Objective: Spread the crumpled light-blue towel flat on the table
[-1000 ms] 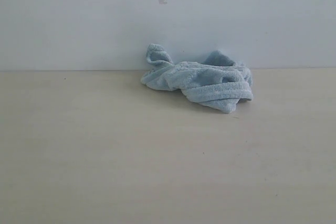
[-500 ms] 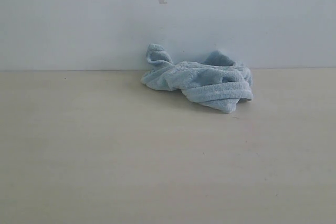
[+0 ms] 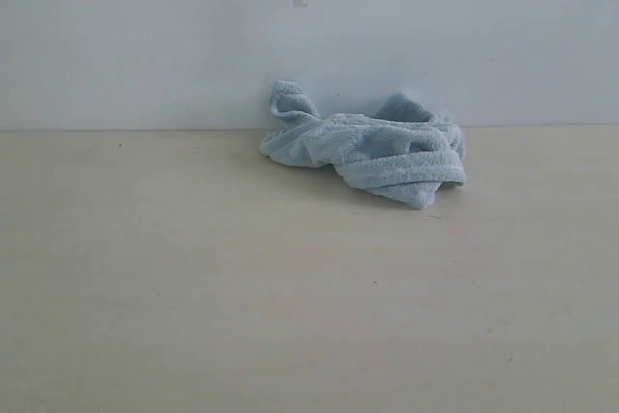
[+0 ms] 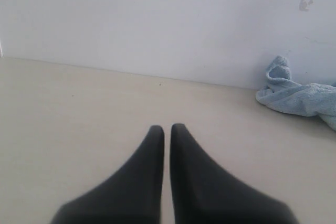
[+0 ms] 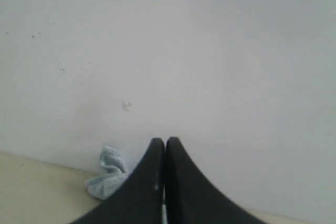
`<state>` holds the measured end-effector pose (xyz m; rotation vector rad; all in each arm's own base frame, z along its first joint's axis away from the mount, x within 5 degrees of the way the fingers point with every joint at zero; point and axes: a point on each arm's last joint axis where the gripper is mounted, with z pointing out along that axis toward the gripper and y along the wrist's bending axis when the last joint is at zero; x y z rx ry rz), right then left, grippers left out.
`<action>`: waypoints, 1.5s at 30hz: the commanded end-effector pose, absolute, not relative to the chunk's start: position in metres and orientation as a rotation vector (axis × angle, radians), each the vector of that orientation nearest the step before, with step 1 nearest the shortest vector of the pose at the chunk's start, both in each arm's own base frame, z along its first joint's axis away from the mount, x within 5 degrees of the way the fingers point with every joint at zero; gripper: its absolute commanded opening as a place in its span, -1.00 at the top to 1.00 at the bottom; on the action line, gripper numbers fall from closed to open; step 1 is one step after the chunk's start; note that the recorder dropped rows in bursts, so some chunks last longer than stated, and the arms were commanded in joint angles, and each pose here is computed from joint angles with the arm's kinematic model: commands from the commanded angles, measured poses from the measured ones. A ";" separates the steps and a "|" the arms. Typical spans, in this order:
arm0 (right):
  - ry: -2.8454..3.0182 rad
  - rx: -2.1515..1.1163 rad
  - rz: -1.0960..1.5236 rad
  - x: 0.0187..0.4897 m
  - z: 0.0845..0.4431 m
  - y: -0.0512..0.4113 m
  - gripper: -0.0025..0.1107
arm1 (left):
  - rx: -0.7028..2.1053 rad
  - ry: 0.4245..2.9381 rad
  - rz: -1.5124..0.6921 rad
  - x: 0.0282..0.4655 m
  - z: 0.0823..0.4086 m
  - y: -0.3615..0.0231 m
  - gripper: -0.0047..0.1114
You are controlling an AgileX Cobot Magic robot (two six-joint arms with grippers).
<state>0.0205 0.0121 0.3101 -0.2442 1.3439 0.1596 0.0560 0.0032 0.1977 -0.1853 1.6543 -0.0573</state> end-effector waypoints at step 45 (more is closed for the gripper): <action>2.360 0.289 0.719 0.384 0.187 0.055 0.05 | -0.173 1.652 -0.056 0.056 0.197 0.003 0.85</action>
